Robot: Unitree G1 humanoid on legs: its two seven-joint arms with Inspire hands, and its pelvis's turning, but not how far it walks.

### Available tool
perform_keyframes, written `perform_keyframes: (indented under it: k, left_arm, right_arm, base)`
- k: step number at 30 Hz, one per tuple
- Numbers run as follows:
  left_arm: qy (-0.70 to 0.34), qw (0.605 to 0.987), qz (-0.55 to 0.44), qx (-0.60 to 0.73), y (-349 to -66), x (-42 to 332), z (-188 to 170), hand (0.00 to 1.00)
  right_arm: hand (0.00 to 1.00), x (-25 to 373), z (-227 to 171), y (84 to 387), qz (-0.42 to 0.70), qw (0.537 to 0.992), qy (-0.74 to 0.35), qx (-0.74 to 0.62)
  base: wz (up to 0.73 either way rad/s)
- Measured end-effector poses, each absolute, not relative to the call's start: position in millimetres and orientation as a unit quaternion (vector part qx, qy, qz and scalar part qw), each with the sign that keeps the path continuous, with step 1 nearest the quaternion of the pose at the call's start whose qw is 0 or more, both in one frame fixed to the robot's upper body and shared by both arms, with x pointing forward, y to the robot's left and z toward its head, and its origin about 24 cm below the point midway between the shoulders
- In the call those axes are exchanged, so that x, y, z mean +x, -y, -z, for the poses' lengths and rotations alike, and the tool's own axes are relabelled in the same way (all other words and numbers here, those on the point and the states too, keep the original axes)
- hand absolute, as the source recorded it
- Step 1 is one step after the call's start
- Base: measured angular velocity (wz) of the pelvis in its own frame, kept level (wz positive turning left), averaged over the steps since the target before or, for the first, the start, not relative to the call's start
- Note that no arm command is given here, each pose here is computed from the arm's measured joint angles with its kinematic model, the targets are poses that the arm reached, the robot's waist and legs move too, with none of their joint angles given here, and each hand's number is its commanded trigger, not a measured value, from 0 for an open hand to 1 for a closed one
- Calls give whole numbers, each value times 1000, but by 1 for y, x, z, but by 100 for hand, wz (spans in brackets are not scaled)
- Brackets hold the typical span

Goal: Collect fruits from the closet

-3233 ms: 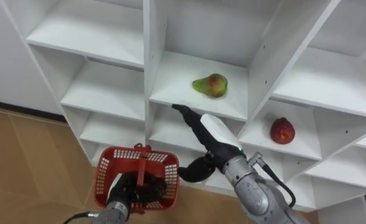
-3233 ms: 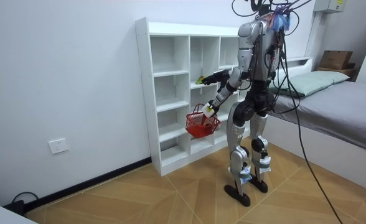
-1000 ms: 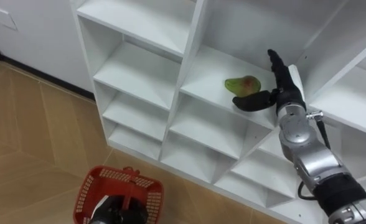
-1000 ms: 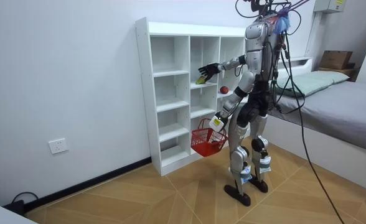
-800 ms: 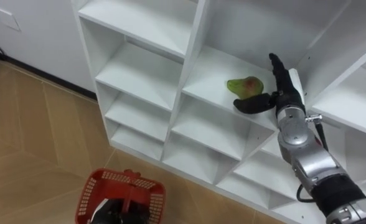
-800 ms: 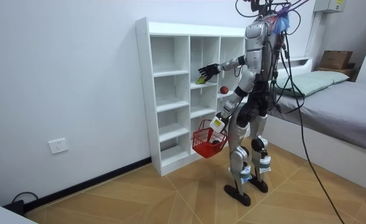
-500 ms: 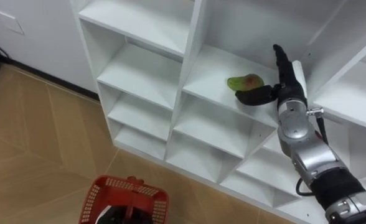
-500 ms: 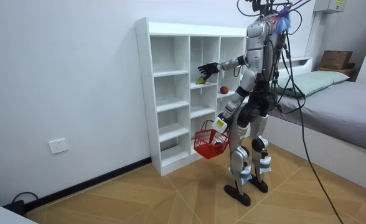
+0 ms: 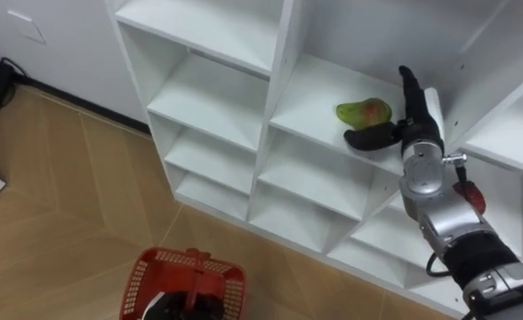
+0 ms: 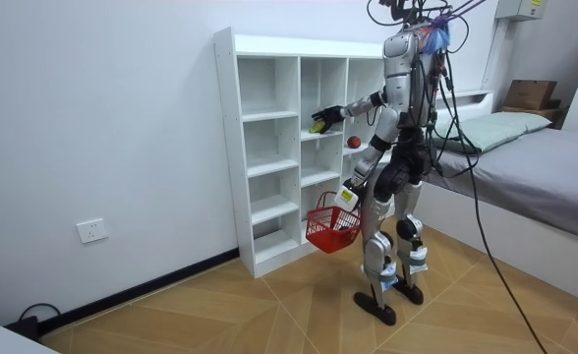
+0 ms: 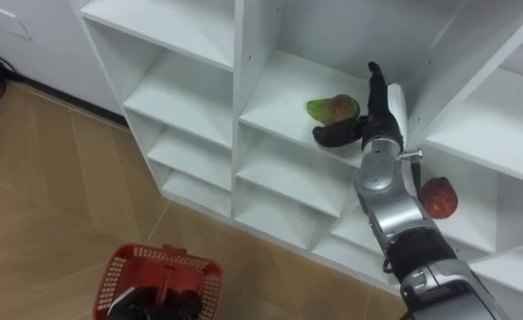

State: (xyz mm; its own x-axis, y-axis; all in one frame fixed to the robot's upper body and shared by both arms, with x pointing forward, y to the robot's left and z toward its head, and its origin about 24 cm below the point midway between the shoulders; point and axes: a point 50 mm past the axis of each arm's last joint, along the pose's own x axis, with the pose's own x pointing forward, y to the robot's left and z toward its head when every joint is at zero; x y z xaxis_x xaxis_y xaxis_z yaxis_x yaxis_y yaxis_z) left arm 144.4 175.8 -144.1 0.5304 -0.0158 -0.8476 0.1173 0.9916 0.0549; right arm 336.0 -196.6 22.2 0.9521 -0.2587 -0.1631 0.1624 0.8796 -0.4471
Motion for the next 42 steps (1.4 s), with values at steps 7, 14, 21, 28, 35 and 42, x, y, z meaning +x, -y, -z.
perform_keyframes:
  k: [7, 14, 21, 28, 35, 42]
  left_arm:
    - [-484, 873, 37, 55, -177, 148, 144, 100]
    - [-487, 871, 36, 56, -179, 150, 145, 100]
    - [-491, 869, 34, 55, -180, 151, 145, 100]
    - [-493, 868, 32, 52, -179, 150, 146, 100]
    - [-498, 865, 31, 50, -179, 148, 147, 100]
    - [-499, 865, 25, 42, -180, 148, 147, 100]
  right_arm:
    - [0, 335, -17, 197, 97, 970, -121, -186]
    - [0, 334, -15, 198, 85, 972, -120, -182]
    - [0, 335, -13, 199, 74, 973, -121, -182]
    - [50, 334, -11, 202, 71, 972, -125, -184]
    - [100, 335, -12, 203, 71, 973, -121, -184]
    - [100, 336, -13, 203, 73, 973, -117, -184]
  base:
    - [0]
    - [-1]
    - [-1]
    - [0]
    - [0]
    - [0]
